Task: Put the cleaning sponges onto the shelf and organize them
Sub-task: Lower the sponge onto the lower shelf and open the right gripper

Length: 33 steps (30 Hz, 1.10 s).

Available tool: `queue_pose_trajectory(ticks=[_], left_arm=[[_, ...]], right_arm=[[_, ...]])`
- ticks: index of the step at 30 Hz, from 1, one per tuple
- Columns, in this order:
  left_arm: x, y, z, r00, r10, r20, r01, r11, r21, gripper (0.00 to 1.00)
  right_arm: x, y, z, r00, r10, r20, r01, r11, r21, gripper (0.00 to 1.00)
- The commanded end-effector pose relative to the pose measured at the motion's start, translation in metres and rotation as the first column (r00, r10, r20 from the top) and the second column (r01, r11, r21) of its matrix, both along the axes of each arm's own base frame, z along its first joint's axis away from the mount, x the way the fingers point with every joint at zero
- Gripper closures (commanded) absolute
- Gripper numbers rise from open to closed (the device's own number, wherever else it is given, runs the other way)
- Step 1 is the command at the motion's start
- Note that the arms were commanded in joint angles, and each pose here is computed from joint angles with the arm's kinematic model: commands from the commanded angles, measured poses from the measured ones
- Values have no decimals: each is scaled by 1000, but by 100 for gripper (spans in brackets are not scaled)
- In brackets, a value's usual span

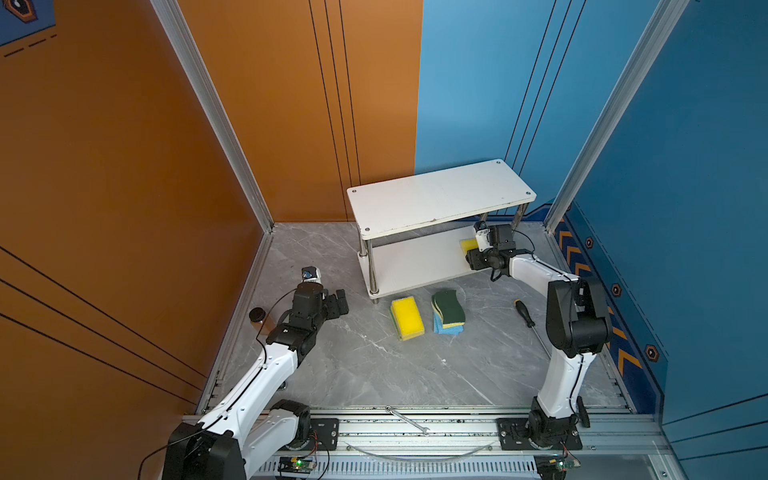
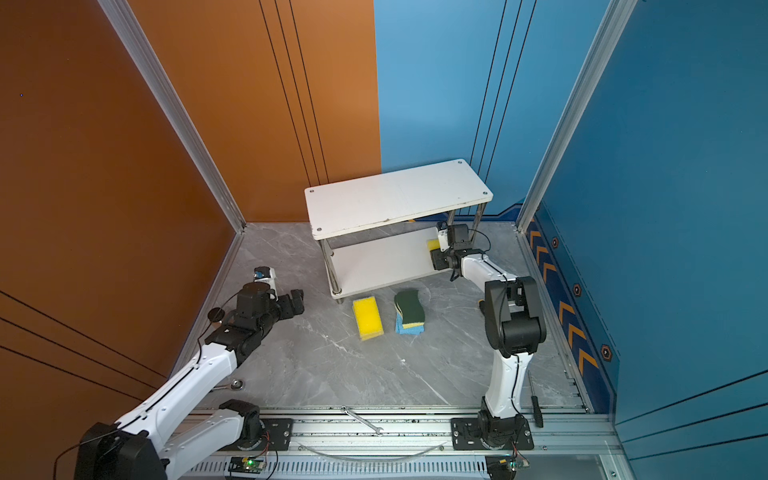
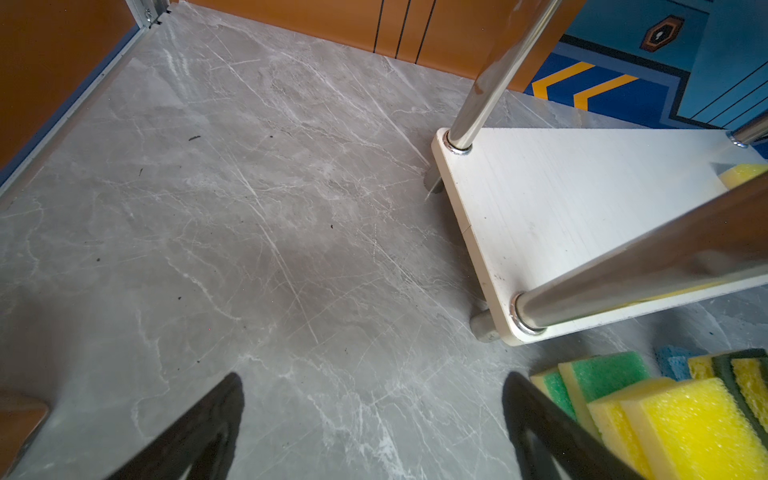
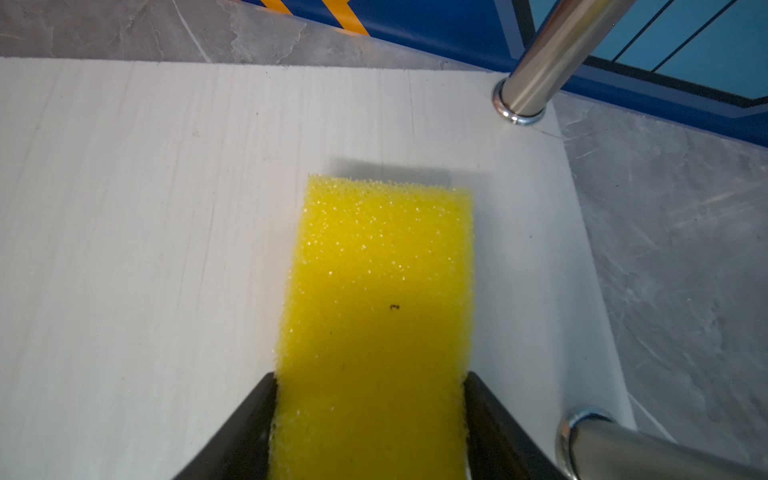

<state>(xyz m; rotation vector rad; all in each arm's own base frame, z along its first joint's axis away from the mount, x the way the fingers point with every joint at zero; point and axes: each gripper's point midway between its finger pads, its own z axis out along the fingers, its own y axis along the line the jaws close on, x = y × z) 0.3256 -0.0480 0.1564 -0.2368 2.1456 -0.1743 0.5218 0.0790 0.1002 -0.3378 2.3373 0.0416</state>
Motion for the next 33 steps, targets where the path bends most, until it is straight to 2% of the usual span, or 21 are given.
queue_pose_trajectory(ticks=[1,29,30,32,33], left_arm=[[-2,2,5,1000,7,7,-7,1000,5,2],[-4,-1,6,1000,0,13,0,1000,-11,2],[-4,-1,6,1000,0,14,0,1000,-12,2],[-3,-1,6,1000,1,15,0,1000,-12,2],[-3,-1,6,1000,0,14,1,1000,-12,3]], right_arm=[[2,-2,-6,1000,-11,-11,11,999,-31,32],[0,-6,17,999,2,35,0,998,-56,17],[-1,-5,17,999,3,35,-1,998,-55,16],[-1,-5,20,999,6,40,-4,999,-53,8],[-1,-5,21,999,7,42,-5,999,-52,8]])
